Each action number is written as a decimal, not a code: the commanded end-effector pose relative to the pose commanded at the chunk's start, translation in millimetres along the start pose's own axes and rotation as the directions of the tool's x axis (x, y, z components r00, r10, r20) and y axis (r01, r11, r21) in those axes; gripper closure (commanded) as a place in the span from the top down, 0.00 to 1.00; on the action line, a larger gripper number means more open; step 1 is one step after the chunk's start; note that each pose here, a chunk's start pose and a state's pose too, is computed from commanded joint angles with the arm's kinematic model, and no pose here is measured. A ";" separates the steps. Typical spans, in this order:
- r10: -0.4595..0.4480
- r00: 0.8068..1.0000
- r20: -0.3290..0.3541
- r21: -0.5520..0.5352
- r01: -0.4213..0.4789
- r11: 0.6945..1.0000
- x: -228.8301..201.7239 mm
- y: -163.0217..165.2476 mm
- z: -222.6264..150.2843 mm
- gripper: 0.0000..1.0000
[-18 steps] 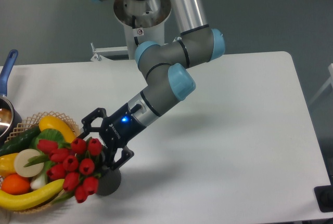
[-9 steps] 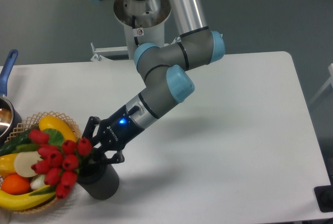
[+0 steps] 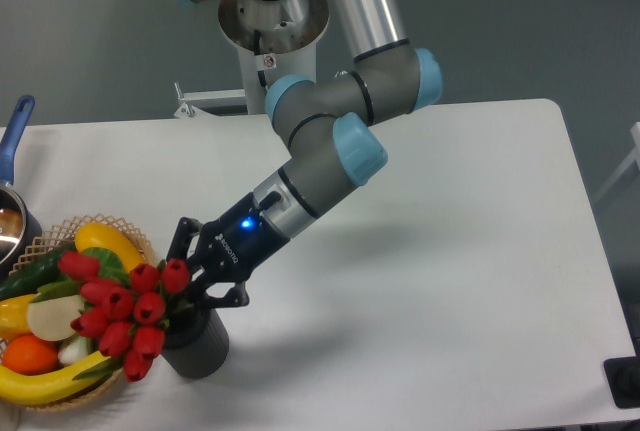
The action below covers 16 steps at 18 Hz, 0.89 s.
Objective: Pick up the flowers from the vase
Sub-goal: 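Lower the gripper around the tulip stems and close on them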
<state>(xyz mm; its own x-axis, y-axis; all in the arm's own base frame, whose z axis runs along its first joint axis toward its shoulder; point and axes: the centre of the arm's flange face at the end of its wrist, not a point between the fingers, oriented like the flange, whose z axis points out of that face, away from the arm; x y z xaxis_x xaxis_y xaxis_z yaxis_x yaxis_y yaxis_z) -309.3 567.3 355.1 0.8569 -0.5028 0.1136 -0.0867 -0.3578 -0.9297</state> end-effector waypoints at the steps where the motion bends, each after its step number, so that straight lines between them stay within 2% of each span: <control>1: -0.011 1.000 -0.003 0.010 0.011 1.000 -0.4 -3.7 -0.8 0.00; 9: -0.051 0.998 0.023 0.083 0.049 0.995 -17.4 -57.9 -33.2 0.00; 16: -0.138 0.990 0.009 0.135 0.135 0.982 -24.1 -80.7 -52.1 0.01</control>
<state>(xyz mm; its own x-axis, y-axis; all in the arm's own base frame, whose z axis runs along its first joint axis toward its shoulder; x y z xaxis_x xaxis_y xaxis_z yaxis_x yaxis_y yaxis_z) -349.5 567.3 445.6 0.8652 -0.4417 0.2374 0.0992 -0.3132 -0.9445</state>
